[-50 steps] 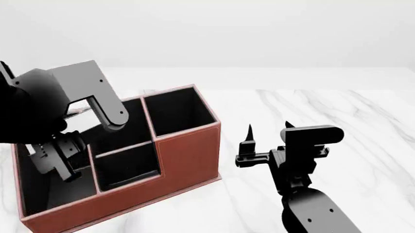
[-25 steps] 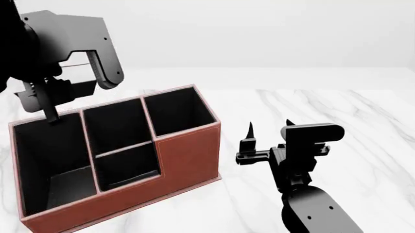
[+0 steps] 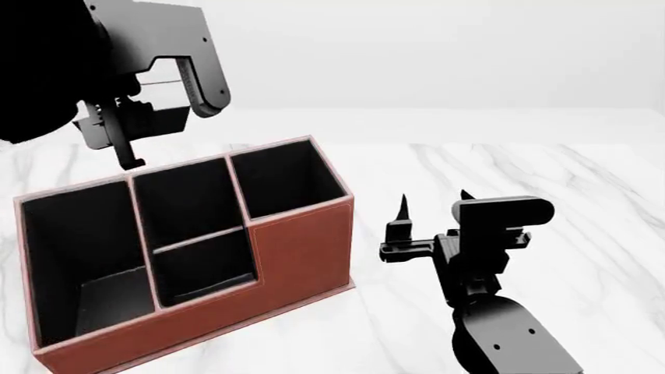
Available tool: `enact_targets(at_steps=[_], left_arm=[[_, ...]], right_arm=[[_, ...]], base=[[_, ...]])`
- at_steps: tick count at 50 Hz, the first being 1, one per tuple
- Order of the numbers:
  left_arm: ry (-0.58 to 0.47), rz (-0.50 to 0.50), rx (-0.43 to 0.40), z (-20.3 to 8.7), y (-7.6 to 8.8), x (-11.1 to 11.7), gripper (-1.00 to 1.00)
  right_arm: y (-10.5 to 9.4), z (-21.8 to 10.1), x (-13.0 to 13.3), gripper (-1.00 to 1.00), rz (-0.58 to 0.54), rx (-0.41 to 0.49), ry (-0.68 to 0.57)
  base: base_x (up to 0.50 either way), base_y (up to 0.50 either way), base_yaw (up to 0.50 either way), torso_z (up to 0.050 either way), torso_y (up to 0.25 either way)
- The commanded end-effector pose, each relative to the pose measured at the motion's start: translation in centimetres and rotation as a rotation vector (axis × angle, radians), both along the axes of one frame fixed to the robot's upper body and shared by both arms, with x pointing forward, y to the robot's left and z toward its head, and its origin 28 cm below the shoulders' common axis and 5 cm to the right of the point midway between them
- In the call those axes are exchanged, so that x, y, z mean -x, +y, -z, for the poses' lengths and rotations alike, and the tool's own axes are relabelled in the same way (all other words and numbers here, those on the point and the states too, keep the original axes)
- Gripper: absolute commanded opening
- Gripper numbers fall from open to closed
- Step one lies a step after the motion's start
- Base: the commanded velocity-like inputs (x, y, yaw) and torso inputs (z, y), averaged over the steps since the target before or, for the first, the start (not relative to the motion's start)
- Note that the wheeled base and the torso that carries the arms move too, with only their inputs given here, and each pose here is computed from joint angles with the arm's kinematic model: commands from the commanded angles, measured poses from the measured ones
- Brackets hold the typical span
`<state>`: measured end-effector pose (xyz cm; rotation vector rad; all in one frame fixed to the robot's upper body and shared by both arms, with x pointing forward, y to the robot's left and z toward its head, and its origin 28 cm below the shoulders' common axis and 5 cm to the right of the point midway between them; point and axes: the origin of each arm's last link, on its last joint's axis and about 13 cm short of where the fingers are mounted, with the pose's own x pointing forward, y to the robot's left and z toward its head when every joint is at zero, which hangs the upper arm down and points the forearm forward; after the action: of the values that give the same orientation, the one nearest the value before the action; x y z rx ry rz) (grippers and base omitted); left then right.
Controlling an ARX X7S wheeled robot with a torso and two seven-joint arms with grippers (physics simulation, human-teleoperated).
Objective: Pick up the book and place it in the front compartment of the caddy.
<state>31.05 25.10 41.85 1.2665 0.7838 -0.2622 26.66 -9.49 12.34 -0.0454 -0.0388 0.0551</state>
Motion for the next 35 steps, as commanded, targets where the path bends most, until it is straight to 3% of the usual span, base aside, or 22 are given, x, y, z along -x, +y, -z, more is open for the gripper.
enact_targets(at_steps=[1, 35], left_arm=[[-0.095, 0.033, -0.006, -0.4, -0.4, -1.4, -1.00], [-0.052, -0.013, 0.087, 1.9, 0.4, -2.9, -1.00]], right_arm=[[-0.1, 0.1, -0.1, 1.00, 0.005, -0.001, 0.003], [-0.4, 0.1, -0.4, 1.00, 0.022, -0.017, 0.013]], base=[[0.00, 0.00, 0.00, 0.000, 0.000], [0.00, 0.00, 0.00, 0.000, 0.001]])
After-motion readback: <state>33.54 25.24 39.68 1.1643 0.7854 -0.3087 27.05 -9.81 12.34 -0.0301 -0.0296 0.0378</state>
